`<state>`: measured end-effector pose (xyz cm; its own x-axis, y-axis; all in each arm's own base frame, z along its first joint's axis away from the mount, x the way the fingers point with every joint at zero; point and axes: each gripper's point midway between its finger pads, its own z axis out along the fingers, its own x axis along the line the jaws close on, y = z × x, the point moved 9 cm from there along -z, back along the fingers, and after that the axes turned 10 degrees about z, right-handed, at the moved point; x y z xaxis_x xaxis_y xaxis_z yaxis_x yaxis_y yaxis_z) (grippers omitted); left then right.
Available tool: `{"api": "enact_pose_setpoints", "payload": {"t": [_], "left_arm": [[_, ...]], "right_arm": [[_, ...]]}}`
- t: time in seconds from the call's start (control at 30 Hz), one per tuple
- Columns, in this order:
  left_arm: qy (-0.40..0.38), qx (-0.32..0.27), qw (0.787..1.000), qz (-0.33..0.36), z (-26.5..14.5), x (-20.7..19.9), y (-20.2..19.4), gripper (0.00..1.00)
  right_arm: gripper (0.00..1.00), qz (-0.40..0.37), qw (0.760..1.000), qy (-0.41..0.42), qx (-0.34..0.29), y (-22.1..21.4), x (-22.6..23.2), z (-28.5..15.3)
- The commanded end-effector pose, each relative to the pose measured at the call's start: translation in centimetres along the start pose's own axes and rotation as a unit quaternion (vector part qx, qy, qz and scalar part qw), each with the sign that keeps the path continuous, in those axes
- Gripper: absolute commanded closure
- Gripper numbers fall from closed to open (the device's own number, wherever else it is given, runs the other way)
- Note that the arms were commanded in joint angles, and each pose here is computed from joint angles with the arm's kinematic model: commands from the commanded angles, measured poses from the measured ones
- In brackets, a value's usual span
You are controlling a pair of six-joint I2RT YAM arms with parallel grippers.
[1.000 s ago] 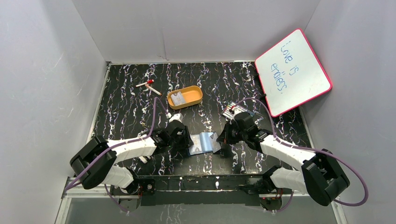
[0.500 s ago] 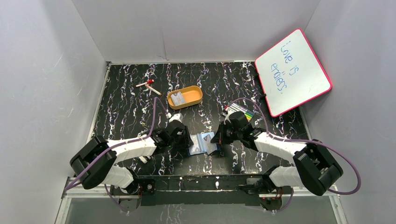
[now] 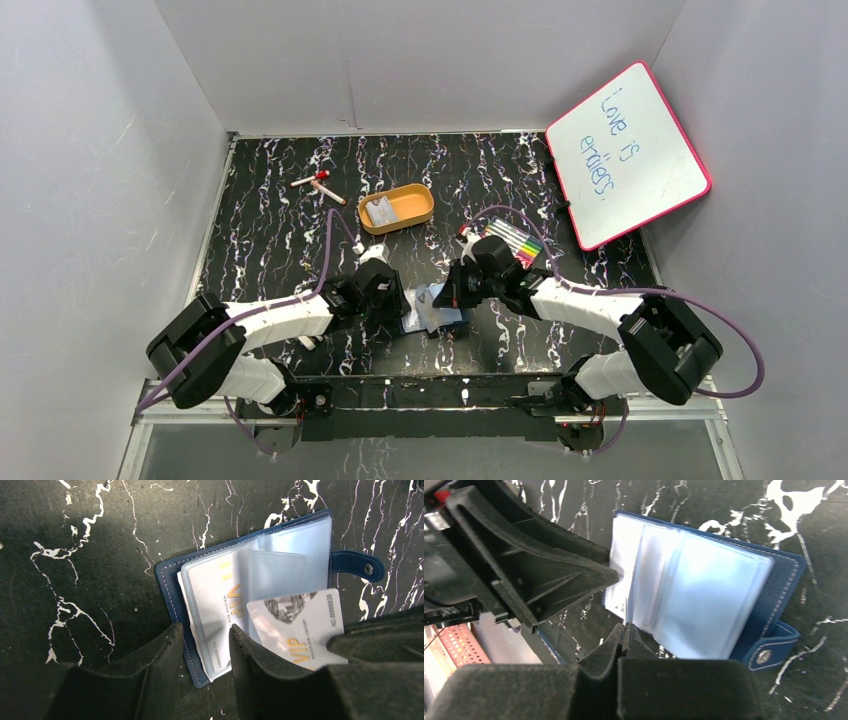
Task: Put the credit cards into the card holder
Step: Turn over the card slot in the card holder.
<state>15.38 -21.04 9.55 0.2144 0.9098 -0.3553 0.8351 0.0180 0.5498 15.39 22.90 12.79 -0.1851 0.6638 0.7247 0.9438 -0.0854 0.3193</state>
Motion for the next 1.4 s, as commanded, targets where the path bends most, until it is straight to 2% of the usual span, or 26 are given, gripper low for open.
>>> {"api": "enact_pose_setpoints", "payload": {"t": [0.0,0.13,0.3,0.53,0.77,1.0,1.37], "left_arm": [[0.042,0.010,0.999,0.008,-0.3,1.5,-1.1,0.63],[0.051,0.010,0.999,0.006,-0.1,1.8,-1.3,0.65],[0.056,0.011,0.998,0.007,0.0,2.0,-1.4,0.66],[0.066,0.018,0.998,0.011,-0.1,2.3,-1.6,0.66],[0.068,0.012,0.998,0.007,-0.5,2.4,-1.6,0.66],[0.079,0.016,0.997,0.007,-0.5,2.8,-1.9,0.67],[0.081,0.020,0.996,0.008,-0.5,3.0,-2.2,0.68]], "right_arm": [[1.00,-0.020,0.998,0.059,-0.015,1.2,3.2,-0.4],[1.00,-0.026,0.997,0.060,-0.031,1.6,4.0,-1.6],[1.00,-0.046,0.995,0.025,-0.087,2.3,4.2,-3.8],[1.00,-0.053,0.991,-0.015,-0.122,2.3,3.3,-5.7],[1.00,-0.038,0.995,-0.013,-0.090,1.7,2.0,-3.8],[1.00,-0.008,0.994,0.031,-0.109,2.2,2.0,-1.5],[1.00,0.020,0.994,-0.011,-0.109,1.9,0.1,0.3]]}}
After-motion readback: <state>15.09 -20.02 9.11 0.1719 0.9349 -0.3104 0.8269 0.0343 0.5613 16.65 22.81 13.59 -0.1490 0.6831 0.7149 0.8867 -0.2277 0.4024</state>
